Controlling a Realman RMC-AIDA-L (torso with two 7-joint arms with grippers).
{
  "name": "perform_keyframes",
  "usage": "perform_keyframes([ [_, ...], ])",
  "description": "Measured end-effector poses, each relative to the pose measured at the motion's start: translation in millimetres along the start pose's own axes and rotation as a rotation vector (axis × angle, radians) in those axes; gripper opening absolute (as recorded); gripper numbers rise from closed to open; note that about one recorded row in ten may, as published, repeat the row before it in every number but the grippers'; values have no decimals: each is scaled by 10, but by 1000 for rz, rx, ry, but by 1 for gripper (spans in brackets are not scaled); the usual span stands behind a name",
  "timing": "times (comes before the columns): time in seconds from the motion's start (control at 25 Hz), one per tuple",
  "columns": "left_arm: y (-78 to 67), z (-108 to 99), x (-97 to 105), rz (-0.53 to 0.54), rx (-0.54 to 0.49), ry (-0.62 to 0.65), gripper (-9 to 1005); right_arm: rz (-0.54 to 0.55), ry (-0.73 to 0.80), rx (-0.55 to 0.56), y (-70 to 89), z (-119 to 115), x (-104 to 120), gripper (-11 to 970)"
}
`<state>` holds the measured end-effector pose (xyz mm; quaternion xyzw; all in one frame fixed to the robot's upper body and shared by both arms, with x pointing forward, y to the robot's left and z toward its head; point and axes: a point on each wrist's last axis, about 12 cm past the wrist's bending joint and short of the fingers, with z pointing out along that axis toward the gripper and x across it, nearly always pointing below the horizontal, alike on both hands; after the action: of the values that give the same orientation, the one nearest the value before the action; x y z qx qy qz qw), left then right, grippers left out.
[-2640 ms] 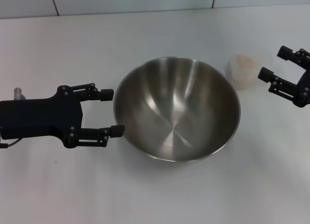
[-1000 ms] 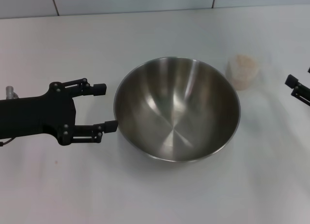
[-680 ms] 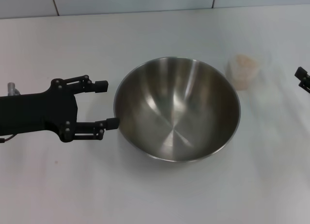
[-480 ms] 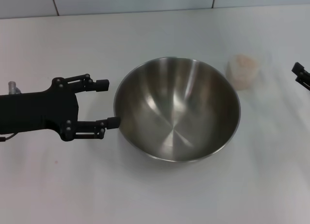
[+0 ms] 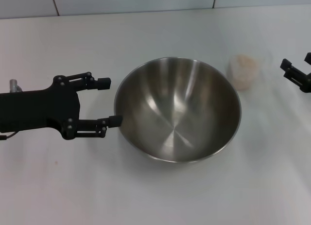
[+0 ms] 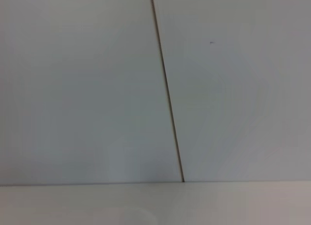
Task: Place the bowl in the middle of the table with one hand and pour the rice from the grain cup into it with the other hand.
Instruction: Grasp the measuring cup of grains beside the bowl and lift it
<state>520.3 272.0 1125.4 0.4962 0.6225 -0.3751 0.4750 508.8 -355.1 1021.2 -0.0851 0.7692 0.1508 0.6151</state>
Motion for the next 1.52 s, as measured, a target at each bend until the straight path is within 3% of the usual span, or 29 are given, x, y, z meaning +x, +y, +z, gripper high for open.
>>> perform_keyframes([
  [0.32,15,11,-22,6,2,-2,840,-39,77,-19,62,134,43,782],
  [1.52,63,71,-86,25,18,-8,841,-47,107,22,60,423,-65,776],
])
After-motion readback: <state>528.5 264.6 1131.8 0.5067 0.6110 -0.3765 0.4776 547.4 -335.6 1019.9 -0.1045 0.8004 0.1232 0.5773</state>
